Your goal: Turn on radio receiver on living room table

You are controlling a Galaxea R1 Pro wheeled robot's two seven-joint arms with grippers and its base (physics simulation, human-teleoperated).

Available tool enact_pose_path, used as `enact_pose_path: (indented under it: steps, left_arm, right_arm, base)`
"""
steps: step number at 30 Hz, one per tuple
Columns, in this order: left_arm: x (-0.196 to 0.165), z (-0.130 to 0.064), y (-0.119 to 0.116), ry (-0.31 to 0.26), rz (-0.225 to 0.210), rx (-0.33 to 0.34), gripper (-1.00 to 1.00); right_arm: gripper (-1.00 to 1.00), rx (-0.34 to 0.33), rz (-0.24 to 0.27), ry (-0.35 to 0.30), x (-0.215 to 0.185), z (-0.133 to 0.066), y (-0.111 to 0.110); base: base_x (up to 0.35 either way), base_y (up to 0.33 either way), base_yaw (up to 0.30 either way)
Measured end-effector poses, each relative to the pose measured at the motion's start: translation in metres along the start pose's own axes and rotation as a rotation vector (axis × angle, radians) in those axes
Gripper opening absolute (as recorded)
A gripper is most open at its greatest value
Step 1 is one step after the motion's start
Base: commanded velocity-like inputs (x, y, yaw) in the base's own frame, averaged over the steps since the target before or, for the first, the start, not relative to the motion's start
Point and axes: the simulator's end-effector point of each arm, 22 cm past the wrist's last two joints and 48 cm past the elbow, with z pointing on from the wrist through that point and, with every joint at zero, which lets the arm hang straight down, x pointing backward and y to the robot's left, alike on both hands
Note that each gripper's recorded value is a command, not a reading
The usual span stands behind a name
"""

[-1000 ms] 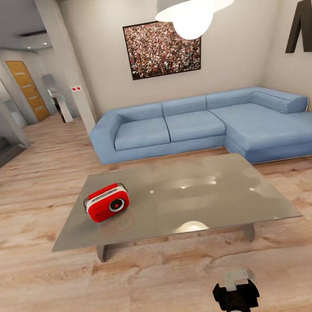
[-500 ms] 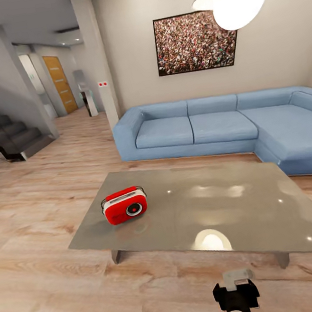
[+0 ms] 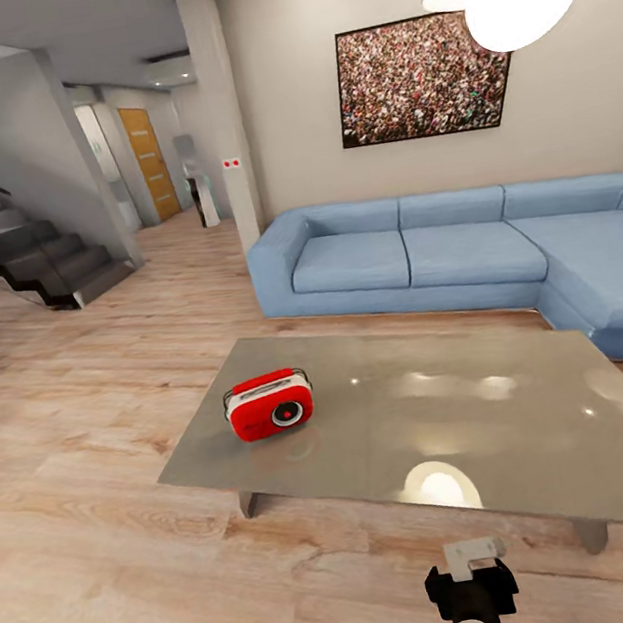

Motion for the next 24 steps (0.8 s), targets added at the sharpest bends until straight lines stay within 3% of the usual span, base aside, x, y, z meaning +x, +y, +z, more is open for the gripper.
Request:
enact_pose_path:
  steps: [19,24]
  left_arm:
    - [0.0006,0.0002,0.0000,0.002,0.000,0.000,1.00]
    - [0.0004,0.0001,-0.0005,0.001,0.001,0.001,1.00]
  right_arm:
    - [1.00,0.002,0.000,0.000,-0.0001,0.0000,-0.0005]
    - [1.00,0.000,0.000,0.000,-0.0001,0.0000,0.0000]
  base:
    - [0.231,0.000,0.293]
    - [0.084,0.000,0.181]
